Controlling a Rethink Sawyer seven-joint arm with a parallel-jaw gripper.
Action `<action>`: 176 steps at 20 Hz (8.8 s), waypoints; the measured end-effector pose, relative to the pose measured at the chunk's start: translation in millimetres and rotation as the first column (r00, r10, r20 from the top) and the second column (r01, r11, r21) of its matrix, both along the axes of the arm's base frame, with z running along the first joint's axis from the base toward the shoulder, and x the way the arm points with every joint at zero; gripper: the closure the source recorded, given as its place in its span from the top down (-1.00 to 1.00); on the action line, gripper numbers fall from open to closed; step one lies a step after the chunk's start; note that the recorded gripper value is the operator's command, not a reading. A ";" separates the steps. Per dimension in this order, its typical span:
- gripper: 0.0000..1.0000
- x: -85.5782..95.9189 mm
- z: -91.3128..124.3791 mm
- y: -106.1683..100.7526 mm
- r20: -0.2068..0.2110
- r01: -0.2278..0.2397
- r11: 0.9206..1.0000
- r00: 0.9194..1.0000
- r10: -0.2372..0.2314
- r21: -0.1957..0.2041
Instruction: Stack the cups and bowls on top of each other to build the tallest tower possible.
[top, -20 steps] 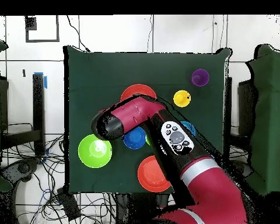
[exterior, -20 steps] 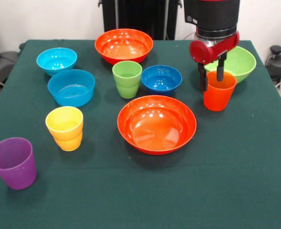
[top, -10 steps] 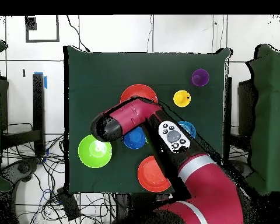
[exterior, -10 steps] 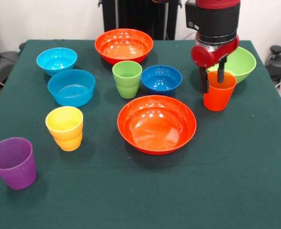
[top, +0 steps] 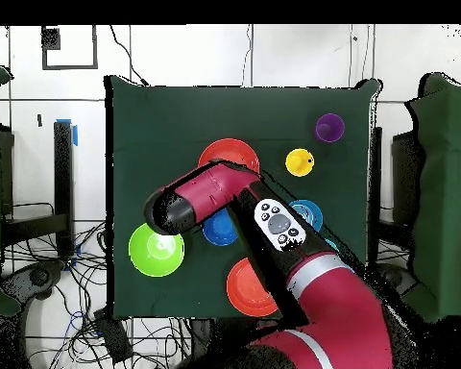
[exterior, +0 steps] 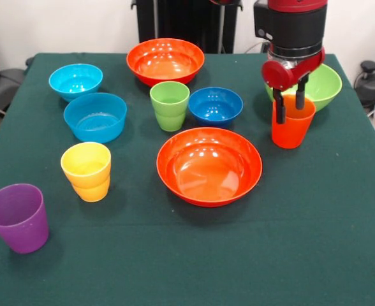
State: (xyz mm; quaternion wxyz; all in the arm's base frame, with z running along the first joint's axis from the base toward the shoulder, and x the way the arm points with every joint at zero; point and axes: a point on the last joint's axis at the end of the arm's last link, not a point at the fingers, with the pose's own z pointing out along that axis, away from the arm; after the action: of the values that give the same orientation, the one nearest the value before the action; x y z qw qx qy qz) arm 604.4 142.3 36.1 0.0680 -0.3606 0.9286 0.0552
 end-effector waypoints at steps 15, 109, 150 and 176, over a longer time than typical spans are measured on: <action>1.00 -8.0 -12.2 11.6 -0.025 -0.011 1.000 1.000 0.011 0.014; -1.00 37.6 12.7 14.8 -0.093 0.100 0.967 0.992 -0.080 0.235; -1.00 105.6 62.6 -10.0 0.096 0.085 0.972 0.989 -0.108 0.220; -1.00 112.4 62.8 -49.3 0.046 0.032 0.989 0.998 -0.039 0.144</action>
State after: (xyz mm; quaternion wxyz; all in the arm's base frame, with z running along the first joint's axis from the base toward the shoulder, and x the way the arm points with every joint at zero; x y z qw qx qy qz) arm 716.8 93.1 99.0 0.1171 -0.3394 0.9266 0.1117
